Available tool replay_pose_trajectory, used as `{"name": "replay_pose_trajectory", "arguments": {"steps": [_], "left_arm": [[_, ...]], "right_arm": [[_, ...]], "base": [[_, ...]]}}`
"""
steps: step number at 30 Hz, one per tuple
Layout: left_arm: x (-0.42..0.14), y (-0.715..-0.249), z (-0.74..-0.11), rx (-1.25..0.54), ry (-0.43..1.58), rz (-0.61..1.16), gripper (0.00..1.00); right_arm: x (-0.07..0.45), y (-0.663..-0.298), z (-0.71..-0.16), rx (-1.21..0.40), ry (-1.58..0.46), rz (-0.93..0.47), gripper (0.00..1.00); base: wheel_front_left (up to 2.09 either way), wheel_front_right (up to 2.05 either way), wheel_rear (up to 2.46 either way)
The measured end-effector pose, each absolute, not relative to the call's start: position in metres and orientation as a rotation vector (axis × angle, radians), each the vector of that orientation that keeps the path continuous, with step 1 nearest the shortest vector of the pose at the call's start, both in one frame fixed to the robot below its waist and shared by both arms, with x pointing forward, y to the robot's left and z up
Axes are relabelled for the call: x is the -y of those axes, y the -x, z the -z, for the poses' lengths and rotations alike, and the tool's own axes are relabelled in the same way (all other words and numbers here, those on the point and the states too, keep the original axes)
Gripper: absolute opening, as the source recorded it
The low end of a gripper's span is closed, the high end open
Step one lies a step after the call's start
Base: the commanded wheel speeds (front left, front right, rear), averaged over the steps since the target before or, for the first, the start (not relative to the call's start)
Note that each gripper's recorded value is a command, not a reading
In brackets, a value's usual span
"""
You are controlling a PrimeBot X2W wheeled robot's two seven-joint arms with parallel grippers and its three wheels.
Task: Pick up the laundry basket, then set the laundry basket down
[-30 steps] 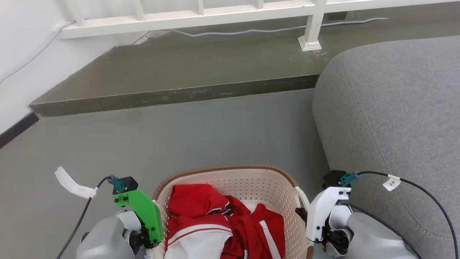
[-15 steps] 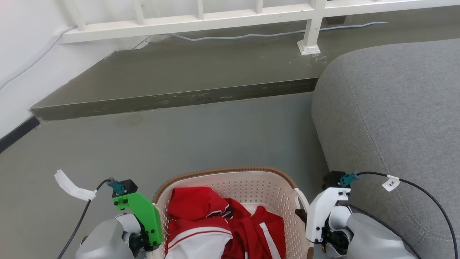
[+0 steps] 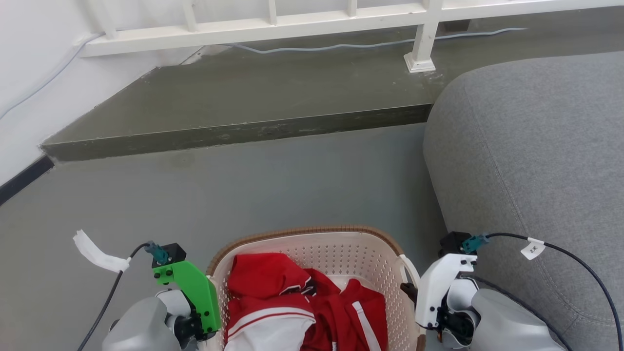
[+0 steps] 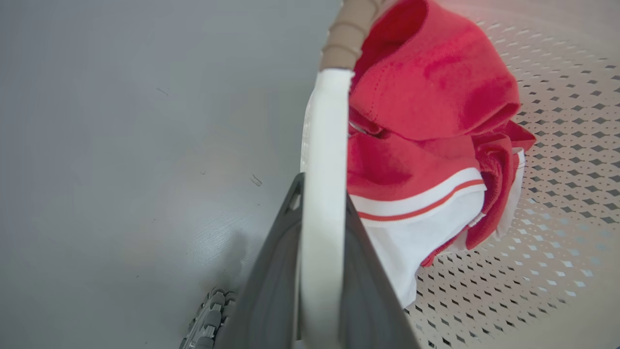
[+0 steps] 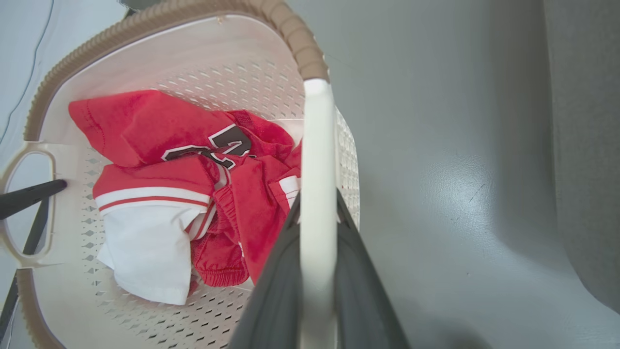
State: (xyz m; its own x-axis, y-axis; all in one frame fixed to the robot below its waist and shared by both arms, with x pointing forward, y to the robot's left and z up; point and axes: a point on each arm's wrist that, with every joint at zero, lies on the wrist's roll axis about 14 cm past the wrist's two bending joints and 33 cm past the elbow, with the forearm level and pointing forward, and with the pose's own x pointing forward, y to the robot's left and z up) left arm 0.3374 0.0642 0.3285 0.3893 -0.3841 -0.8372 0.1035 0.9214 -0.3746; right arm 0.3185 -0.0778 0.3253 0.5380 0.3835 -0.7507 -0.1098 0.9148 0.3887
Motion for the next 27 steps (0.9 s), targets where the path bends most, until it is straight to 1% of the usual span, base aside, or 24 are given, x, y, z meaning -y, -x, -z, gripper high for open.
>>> {"name": "replay_pose_trajectory", "arguments": {"steps": [14, 27], "left_arm": [[-0.062, -0.342, -0.324, -1.129, 0.285, 0.322, 0.0], [-0.058, -0.377, -0.318, -1.069, 0.303, 0.323, 0.0]], "right_arm": [[0.081, -0.321, -0.318, -0.977, -0.329, -0.284, 0.0], [0.086, -0.357, -0.315, -0.927, -0.299, -0.279, 0.0]], "base": [[0.0, 0.0, 0.0], [0.0, 0.0, 0.0]]}}
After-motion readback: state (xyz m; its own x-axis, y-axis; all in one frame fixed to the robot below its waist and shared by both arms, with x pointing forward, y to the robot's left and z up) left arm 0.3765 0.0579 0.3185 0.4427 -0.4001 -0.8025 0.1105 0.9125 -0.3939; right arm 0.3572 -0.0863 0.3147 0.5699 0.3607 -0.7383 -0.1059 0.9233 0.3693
